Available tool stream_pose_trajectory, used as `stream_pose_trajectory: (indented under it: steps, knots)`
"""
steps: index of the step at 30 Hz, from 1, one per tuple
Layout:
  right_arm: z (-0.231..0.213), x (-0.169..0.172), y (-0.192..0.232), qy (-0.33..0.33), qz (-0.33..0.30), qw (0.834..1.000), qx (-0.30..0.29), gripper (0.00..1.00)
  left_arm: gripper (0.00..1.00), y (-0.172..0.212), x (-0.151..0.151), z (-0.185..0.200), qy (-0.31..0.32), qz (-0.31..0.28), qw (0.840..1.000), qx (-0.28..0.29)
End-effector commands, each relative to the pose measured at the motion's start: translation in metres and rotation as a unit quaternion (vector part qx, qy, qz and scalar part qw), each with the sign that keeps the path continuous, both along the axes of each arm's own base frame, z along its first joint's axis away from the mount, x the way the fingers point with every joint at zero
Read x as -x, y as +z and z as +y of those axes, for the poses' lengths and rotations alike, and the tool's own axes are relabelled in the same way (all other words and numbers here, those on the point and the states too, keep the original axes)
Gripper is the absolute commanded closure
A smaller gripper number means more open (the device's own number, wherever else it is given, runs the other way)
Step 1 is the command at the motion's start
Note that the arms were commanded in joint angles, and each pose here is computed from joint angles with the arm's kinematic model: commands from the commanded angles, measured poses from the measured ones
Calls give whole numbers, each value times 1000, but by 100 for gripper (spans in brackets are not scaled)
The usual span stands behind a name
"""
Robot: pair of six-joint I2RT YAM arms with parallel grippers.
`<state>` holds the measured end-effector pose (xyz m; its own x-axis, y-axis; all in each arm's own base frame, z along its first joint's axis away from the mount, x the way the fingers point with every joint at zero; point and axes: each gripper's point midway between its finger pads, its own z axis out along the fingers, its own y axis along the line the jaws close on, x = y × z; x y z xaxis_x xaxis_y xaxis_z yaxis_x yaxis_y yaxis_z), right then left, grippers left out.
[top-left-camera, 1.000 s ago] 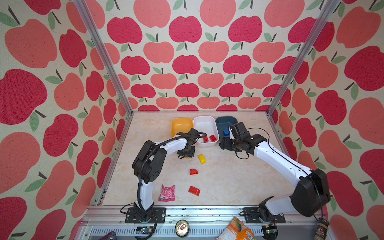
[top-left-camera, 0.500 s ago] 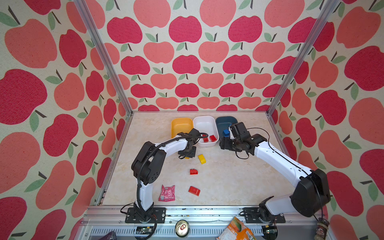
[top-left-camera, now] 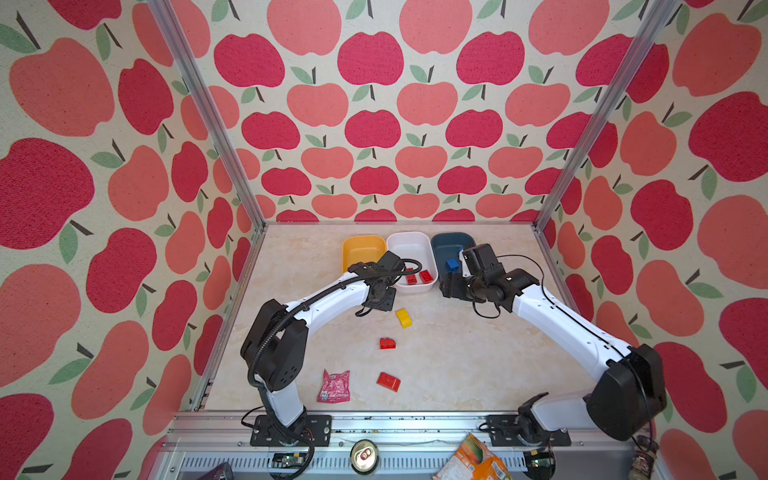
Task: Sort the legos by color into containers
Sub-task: 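Carry the yellow 2x4 brick over the yellow bin with the left gripper, then open the left gripper into the yellow bin while the right gripper approaches the curved brick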
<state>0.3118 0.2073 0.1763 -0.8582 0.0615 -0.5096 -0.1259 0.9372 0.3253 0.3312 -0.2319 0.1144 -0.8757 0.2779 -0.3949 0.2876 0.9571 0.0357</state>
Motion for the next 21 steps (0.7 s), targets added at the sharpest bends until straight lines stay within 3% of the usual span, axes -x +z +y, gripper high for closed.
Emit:
stream_pose_trajectory:
  steps: [1,15,21]
  knots:
    - [-4,2,7,-11,-4,1000,-9,26,78,26,-18,4,-2,-35,999,5]
    - [-6,5,7,-14,-2,1000,-14,26,78,20,-104,12,27,-54,997,54]
    - [-6,6,7,-15,-1,1000,-14,26,78,2,-123,10,34,-37,997,65]
